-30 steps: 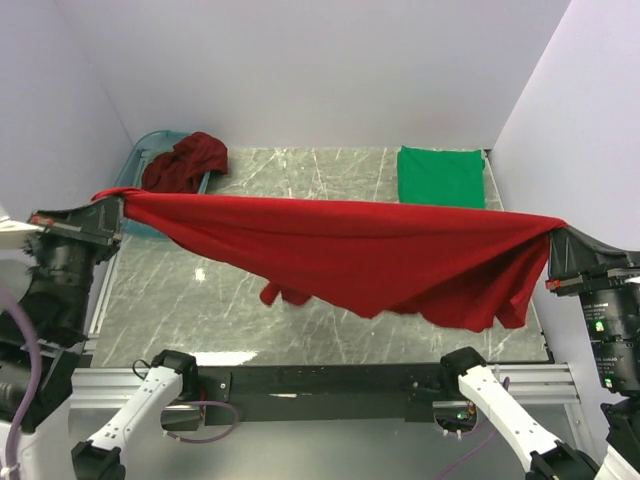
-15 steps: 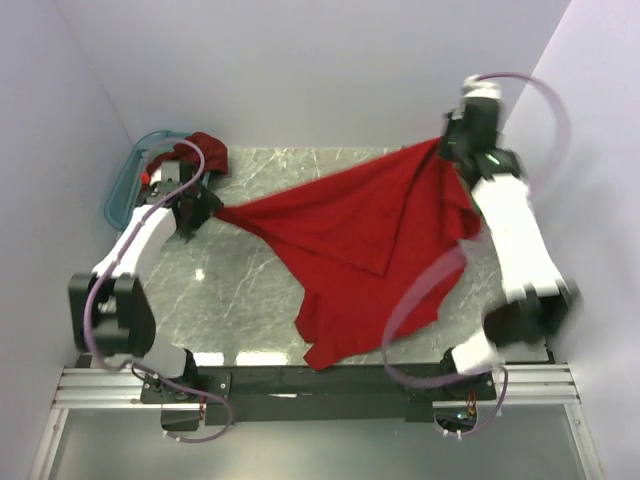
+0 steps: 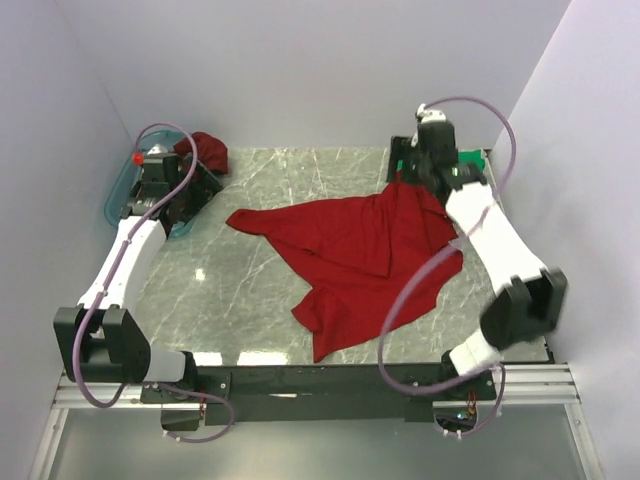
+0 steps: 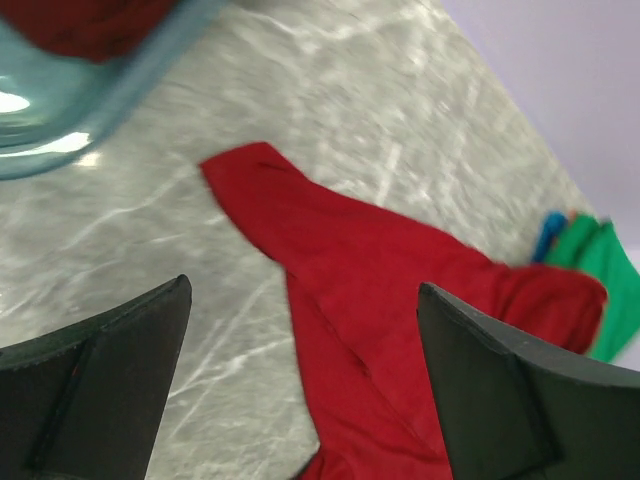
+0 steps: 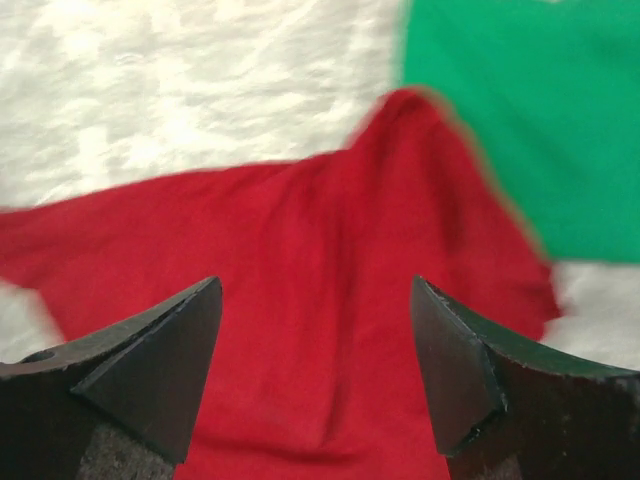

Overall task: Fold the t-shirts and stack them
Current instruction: Flatten the tshirt out

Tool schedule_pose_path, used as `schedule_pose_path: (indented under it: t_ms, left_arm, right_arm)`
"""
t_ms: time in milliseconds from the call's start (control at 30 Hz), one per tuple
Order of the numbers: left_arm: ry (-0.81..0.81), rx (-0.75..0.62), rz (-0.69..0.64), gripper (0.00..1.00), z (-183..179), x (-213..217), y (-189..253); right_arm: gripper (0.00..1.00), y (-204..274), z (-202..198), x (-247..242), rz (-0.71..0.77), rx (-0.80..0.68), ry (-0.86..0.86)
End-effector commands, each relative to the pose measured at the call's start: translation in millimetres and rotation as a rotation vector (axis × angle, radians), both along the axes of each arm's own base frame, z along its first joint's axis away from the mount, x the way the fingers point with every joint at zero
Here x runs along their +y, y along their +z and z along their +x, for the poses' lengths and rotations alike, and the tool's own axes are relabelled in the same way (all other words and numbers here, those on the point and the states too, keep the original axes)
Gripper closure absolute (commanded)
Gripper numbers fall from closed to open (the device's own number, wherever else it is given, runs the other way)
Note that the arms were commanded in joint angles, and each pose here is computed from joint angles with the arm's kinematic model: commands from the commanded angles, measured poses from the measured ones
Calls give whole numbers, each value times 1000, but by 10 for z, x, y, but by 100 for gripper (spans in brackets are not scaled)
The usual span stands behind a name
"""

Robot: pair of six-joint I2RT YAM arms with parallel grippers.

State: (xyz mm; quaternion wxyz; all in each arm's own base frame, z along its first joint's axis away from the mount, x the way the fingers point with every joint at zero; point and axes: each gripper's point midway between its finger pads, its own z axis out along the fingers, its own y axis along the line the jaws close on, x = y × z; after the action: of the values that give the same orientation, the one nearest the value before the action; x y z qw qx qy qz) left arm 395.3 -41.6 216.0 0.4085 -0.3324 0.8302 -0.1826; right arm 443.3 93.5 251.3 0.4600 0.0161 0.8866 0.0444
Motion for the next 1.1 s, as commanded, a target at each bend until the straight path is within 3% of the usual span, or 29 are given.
schedule_pose_path:
  t_ms: [0, 167, 367, 567, 733, 1067]
  left_arm:
    - [-183, -44, -31, 1, 115, -363, -28]
    - [-351, -60, 10, 1, 343, -934, -57]
    - [-483, 17, -51, 1, 708, -1315, -519]
    - [-507, 138, -72, 0, 885, -1424, -1196]
    - [-473, 179, -34, 1, 947, -1352, -1471]
    - [-425, 319, -31, 1, 385, -1182, -1850]
  right_arm:
    - [18, -153, -427, 294, 125, 12, -10]
    - [17, -608, -1211, 803, 303, 134, 123]
    - [17, -1318, -1885, 840, 352, 315, 139]
    - [17, -1614, -2047, 1150, 399, 391, 212]
    - [17, -1825, -2001, 1276, 356, 440, 230]
    - [16, -2361, -2007, 966, 229, 583, 96]
